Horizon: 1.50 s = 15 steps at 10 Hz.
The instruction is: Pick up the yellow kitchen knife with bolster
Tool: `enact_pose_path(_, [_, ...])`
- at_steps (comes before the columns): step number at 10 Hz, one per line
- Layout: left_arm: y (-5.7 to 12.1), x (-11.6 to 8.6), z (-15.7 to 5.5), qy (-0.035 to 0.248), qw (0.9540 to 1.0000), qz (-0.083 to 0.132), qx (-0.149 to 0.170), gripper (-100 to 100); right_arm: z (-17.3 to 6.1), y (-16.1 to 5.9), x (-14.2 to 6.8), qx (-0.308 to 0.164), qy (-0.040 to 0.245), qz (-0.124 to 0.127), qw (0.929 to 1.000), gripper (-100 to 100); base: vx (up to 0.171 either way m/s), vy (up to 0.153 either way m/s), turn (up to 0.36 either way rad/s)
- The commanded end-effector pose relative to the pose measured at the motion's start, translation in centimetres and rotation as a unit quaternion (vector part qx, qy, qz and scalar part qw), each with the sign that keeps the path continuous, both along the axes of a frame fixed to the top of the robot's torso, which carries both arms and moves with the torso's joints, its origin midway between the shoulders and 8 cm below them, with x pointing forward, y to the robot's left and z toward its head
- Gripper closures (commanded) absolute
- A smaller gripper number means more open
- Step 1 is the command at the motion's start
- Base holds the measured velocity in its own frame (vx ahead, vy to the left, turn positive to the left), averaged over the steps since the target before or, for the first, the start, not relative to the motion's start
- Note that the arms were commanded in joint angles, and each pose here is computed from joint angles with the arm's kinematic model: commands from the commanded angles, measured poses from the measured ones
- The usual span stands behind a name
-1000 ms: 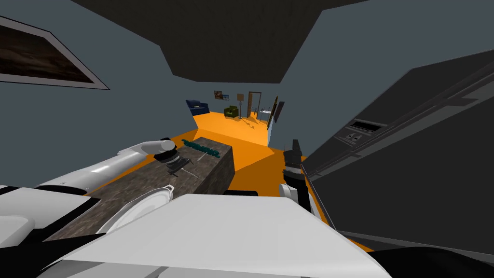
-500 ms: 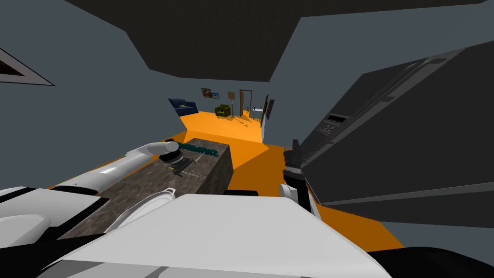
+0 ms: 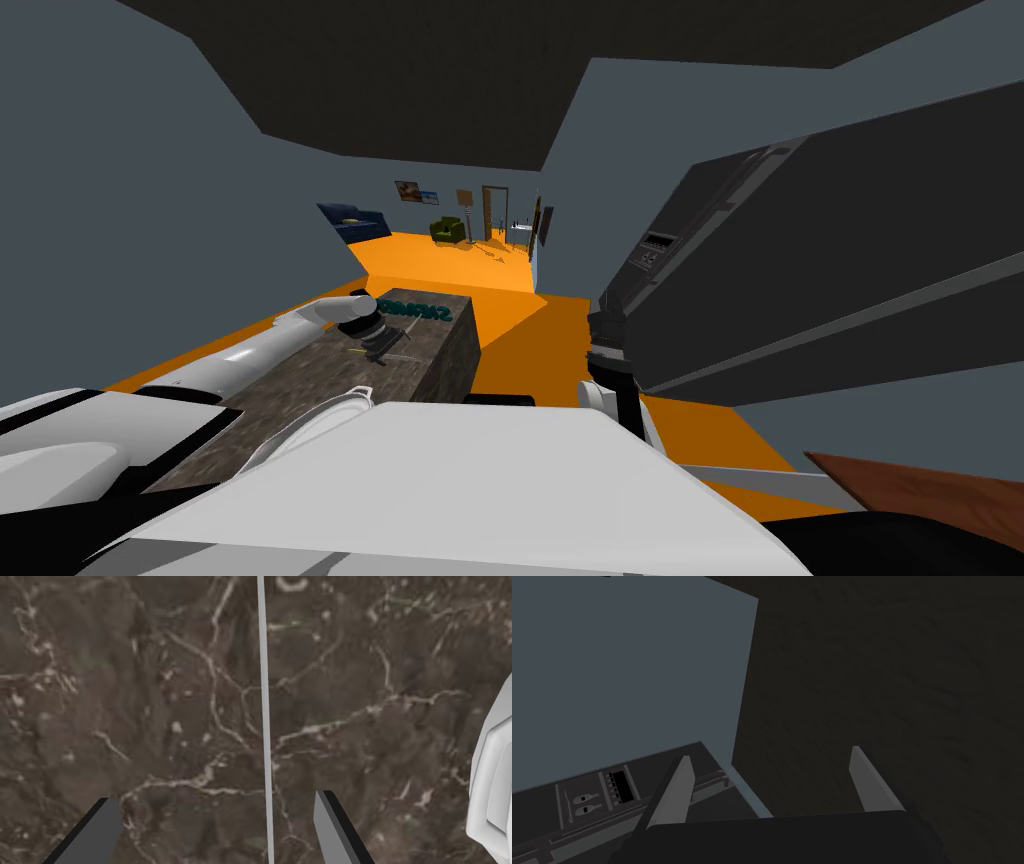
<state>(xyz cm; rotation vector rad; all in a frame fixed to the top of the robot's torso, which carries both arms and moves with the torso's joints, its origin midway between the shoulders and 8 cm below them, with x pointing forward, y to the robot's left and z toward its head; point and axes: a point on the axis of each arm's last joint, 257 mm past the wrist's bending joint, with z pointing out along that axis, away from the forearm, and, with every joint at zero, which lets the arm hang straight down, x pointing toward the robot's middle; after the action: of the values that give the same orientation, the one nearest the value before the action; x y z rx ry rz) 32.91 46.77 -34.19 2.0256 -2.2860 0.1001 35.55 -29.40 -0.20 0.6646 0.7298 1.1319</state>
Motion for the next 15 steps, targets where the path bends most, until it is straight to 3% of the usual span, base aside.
enact_pose_path(1, [0.0,0.0,0.0,0.000,1.0000,0.000,0.000,100,0.0,0.0,0.0,0.000,0.000,0.000,1.0000,0,0.000,0.000,0.000])
enact_pose_path(5, [0.2,-0.3,-0.1,0.005,1.0000,0.006,0.001,100,0.0,0.0,0.0,0.000,0.000,0.000,1.0000,0,0.000,-0.001,0.004])
enact_pose_path(6, [0.2,-0.3,-0.1,0.005,1.0000,0.006,0.001,0,0.0,0.0,0.0,0.000,0.000,0.000,1.0000,0,0.000,0.000,0.000])
enact_pose_path(7, [0.2,-0.1,0.1,0.000,1.0000,-0.005,0.000,100,0.0,0.0,0.0,0.000,0.000,0.000,1.0000,0,0.031,-0.032,0.120])
enact_pose_path(8, [0.2,-0.1,0.1,0.000,1.0000,-0.005,0.000,100,0.0,0.0,0.0,0.000,0.000,0.000,1.0000,0,0.040,-0.040,0.133])
enact_pose_path(15, [2.4,-1.1,1.7,0.002,0.9966,-0.083,0.000,100,0.0,0.0,0.0,0.000,0.000,0.000,1.0000,0,0.095,-0.080,0.248])
